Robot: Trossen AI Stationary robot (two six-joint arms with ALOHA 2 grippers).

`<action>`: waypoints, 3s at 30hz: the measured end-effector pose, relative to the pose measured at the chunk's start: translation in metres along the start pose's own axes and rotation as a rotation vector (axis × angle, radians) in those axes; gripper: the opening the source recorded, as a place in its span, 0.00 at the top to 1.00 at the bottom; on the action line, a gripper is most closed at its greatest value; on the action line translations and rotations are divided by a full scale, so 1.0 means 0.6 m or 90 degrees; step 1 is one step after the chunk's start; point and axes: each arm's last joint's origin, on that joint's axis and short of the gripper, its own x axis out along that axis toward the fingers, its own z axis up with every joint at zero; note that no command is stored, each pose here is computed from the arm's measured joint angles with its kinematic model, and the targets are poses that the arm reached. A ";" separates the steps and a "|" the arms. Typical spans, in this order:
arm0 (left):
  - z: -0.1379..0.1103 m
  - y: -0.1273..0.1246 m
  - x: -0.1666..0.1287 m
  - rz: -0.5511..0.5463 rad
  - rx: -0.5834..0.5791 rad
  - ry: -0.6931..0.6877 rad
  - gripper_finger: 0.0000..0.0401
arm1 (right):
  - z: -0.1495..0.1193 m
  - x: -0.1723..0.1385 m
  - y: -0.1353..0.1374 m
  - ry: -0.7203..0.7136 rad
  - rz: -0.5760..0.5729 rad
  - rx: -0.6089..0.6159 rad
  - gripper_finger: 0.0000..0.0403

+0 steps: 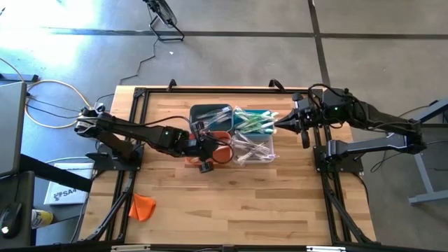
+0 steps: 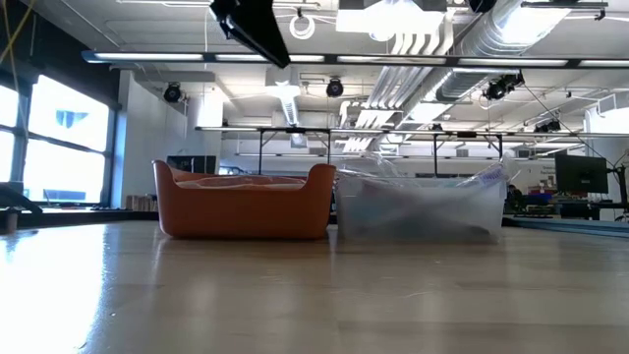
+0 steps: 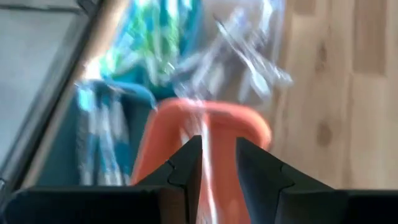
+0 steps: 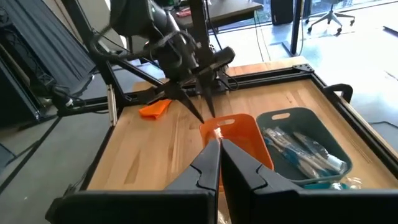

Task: Pick & Place Toothbrushes
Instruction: Return to Home Position

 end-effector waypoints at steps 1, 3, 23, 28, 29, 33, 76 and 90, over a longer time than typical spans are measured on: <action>0.003 0.000 0.000 0.013 -0.006 -0.015 0.77 | 0.000 0.000 0.000 0.000 -0.002 0.000 0.98; 0.008 0.000 0.000 0.020 -0.017 -0.034 0.77 | 0.000 0.001 -0.001 -0.001 -0.007 0.002 0.98; 0.003 0.043 -0.085 -0.085 0.073 -0.114 0.77 | 0.002 -0.058 0.011 -0.058 -0.022 -0.025 0.98; -0.056 0.086 -0.111 -0.178 0.051 -0.188 0.77 | 0.001 -0.097 0.021 -0.104 -0.012 -0.001 0.98; -0.071 0.093 -0.116 -0.193 0.042 -0.213 0.77 | 0.001 -0.104 0.022 -0.113 -0.010 -0.001 0.98; -0.138 0.109 -0.133 -0.222 0.031 -0.271 0.77 | -0.002 -0.124 0.027 -0.130 -0.005 0.010 0.98; -0.378 0.146 -0.133 -0.249 0.008 -0.533 0.77 | -0.098 -0.315 0.058 -0.260 0.026 0.033 0.98; -0.414 0.116 -0.049 -0.263 -0.021 -0.509 0.77 | -0.113 -0.324 0.056 -0.248 0.010 0.092 0.98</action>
